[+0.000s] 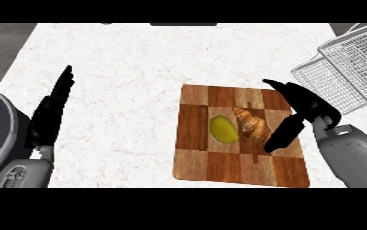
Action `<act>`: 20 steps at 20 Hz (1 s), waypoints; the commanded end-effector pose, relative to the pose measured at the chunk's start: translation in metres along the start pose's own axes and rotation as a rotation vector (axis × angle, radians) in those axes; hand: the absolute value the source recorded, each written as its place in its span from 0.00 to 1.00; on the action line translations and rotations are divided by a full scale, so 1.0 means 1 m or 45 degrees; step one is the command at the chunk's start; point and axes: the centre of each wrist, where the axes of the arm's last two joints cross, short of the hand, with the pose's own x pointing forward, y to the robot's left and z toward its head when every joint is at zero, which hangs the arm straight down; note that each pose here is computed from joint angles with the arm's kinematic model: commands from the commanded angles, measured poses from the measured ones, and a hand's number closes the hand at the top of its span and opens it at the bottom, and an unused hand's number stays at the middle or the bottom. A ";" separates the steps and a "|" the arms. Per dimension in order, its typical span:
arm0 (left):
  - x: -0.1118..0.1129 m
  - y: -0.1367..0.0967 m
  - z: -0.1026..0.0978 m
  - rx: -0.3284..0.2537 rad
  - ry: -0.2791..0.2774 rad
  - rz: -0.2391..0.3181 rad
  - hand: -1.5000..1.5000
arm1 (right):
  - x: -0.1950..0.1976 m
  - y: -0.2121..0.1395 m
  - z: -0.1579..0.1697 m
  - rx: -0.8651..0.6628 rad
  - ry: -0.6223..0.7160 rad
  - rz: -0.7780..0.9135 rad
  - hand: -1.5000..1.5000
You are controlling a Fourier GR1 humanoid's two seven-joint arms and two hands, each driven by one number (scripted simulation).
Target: Pick the croissant from the cutting board and place it in the tiered basket
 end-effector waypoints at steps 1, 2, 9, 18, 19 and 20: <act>0.011 -0.005 0.008 0.011 0.004 -0.015 0.50 | 0.011 0.001 0.004 -0.055 0.068 0.106 0.00; 0.006 0.005 -0.012 -0.011 0.029 -0.002 0.50 | 0.002 0.010 0.007 -0.055 0.033 0.114 0.00; 0.009 -0.005 -0.003 0.001 0.033 0.009 0.50 | 0.017 0.024 0.017 -0.116 0.016 0.124 0.00; -0.001 0.006 -0.008 0.001 -0.007 -0.022 0.50 | 0.006 0.037 0.006 -0.033 0.095 0.118 0.00; 0.005 0.007 -0.007 -0.016 0.010 0.007 0.50 | 0.013 0.035 -0.017 -0.033 0.095 0.125 0.00; 0.022 -0.008 0.007 0.003 0.002 -0.002 0.50 | 0.002 0.043 -0.009 -0.028 0.102 0.105 0.00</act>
